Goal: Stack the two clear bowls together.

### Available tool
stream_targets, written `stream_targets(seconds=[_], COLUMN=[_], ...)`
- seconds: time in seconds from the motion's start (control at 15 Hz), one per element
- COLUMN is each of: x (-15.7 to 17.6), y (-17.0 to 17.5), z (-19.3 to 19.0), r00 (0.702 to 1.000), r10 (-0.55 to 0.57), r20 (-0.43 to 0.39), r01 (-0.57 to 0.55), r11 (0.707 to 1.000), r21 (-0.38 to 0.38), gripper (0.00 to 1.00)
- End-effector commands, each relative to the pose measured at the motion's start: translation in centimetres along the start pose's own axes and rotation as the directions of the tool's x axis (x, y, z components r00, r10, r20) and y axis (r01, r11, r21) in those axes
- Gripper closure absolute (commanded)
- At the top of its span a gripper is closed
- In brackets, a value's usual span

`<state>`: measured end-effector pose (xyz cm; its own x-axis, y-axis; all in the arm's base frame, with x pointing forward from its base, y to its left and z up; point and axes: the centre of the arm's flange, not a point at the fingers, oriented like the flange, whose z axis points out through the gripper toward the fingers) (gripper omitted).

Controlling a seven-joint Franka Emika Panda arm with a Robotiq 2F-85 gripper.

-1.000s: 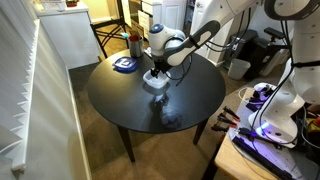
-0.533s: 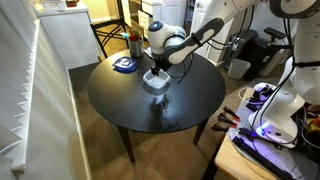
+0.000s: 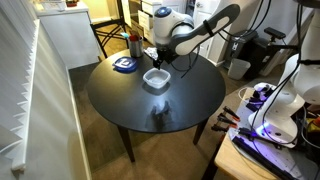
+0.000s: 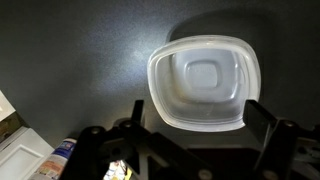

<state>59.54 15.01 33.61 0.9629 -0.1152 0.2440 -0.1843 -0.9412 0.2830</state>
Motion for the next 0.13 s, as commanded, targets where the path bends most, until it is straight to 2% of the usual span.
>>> stream_targets(seconds=[0.0,0.07], x=[-0.10,-0.18], y=[0.04,0.04], z=[0.00,0.09], r00=[1.000,1.000], r10=[0.000,-0.001], r20=[0.001,0.003], r01=[0.000,0.001], r11=[1.000,1.000], r21=[0.000,-0.001], gripper=[0.00,0.00])
